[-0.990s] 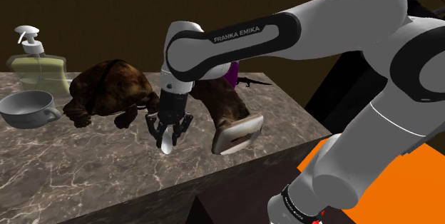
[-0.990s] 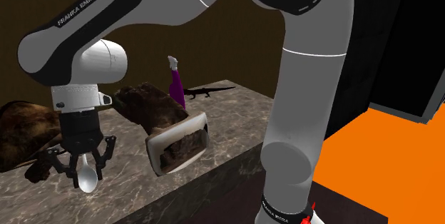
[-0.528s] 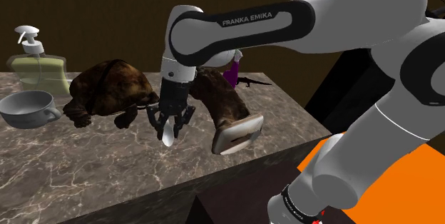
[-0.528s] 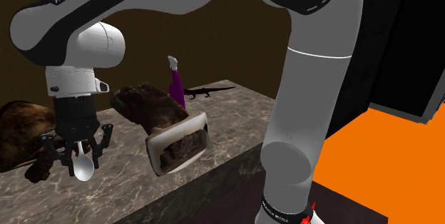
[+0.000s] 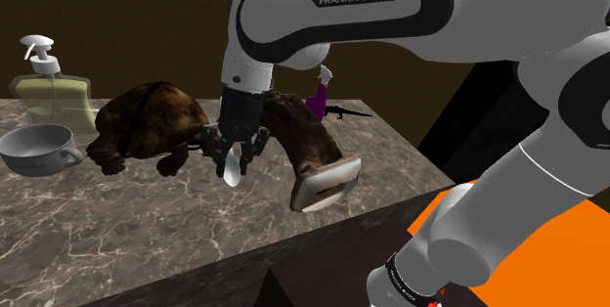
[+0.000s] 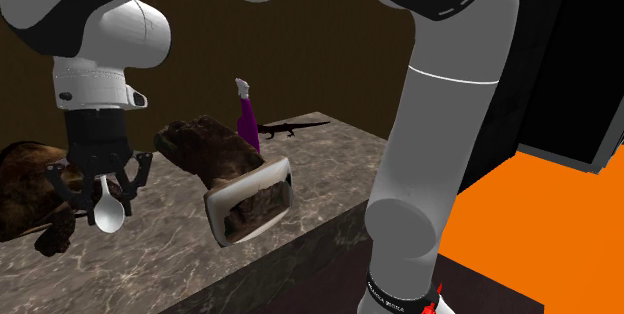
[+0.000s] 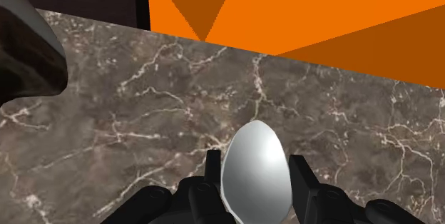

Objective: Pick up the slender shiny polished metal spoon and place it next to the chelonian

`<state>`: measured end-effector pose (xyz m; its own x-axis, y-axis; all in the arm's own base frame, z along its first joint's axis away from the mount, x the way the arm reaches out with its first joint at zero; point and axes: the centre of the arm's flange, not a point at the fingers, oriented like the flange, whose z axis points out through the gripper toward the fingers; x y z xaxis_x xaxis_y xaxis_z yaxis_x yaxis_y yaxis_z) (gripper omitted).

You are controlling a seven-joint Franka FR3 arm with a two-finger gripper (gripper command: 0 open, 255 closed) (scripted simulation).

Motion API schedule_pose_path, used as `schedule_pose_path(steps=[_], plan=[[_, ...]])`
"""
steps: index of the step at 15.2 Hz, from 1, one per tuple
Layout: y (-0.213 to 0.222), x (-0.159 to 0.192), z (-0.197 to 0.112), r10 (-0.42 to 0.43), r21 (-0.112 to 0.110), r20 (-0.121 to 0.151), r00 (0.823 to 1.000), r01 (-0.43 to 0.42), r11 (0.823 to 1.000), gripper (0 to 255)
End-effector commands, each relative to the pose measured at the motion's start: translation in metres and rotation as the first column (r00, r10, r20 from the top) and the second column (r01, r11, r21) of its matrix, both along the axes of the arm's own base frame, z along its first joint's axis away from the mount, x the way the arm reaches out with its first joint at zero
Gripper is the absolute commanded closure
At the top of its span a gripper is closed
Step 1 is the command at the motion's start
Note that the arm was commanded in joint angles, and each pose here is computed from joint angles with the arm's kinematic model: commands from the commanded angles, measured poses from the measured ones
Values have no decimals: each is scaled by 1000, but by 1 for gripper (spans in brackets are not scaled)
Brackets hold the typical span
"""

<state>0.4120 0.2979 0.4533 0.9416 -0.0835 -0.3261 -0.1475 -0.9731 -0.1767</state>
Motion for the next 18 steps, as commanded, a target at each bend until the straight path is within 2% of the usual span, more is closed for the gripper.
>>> schedule_pose_path(steps=[1, 18], plan=[[0, -1, 11, 0, 0, 0, 1000, 0, 1000, 255], [0, -1, 100, 0, 0, 0, 1000, 0, 1000, 255]])
